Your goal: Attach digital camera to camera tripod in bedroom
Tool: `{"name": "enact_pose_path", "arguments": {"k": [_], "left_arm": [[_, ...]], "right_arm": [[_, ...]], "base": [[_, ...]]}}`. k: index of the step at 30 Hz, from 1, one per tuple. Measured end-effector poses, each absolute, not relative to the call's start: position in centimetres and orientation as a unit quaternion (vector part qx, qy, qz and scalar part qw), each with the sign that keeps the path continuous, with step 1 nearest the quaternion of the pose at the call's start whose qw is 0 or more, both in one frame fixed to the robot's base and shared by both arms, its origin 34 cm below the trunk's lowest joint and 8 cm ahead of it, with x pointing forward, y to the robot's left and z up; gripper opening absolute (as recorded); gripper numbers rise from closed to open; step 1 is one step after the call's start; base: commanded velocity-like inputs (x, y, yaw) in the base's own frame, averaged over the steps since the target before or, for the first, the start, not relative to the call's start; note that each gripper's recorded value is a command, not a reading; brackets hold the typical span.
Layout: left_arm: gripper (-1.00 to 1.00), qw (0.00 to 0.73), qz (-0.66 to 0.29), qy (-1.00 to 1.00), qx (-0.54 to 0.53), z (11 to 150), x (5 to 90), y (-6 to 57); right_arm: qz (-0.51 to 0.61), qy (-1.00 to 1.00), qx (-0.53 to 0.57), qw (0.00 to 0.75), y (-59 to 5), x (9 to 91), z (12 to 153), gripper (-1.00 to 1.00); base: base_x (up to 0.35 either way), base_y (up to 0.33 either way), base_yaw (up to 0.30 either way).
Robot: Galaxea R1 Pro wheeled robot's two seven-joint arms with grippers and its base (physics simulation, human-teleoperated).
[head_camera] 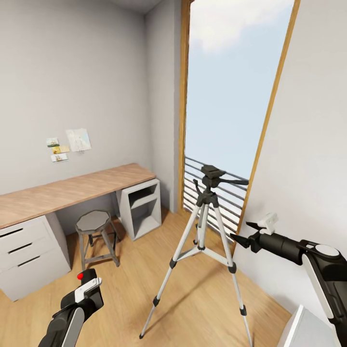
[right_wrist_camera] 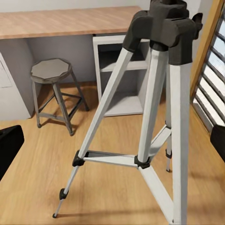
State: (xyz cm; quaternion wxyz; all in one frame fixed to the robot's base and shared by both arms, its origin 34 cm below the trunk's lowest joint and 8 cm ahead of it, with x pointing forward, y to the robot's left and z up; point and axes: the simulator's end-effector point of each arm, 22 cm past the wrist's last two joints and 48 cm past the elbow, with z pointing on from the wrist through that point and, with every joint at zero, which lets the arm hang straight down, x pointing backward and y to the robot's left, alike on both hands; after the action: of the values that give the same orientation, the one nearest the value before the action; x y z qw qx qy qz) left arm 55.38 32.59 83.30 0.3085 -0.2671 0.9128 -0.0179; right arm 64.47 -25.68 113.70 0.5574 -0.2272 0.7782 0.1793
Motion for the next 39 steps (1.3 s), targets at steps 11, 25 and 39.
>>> {"name": "enact_pose_path", "arguments": {"k": [11,25,39], "left_arm": [[-1.00,0.310,-0.017,0.913,-0.267,83.4,55.4,32.6],[-1.00,0.309,-0.017,0.913,-0.267,83.4,55.4,32.7],[-1.00,0.316,-0.010,0.904,-0.287,83.9,55.1,34.4]], "right_arm": [[0.179,0.781,-0.227,0.554,-25.8,64.3,113.4,1.00],[0.168,0.788,-0.228,0.547,-26.2,64.4,112.8,1.00],[0.167,0.790,-0.229,0.545,-26.2,64.3,112.6,1.00]], "base": [[0.069,-0.100,0.001],[0.056,-0.065,0.000],[0.121,-0.117,0.000]]}}
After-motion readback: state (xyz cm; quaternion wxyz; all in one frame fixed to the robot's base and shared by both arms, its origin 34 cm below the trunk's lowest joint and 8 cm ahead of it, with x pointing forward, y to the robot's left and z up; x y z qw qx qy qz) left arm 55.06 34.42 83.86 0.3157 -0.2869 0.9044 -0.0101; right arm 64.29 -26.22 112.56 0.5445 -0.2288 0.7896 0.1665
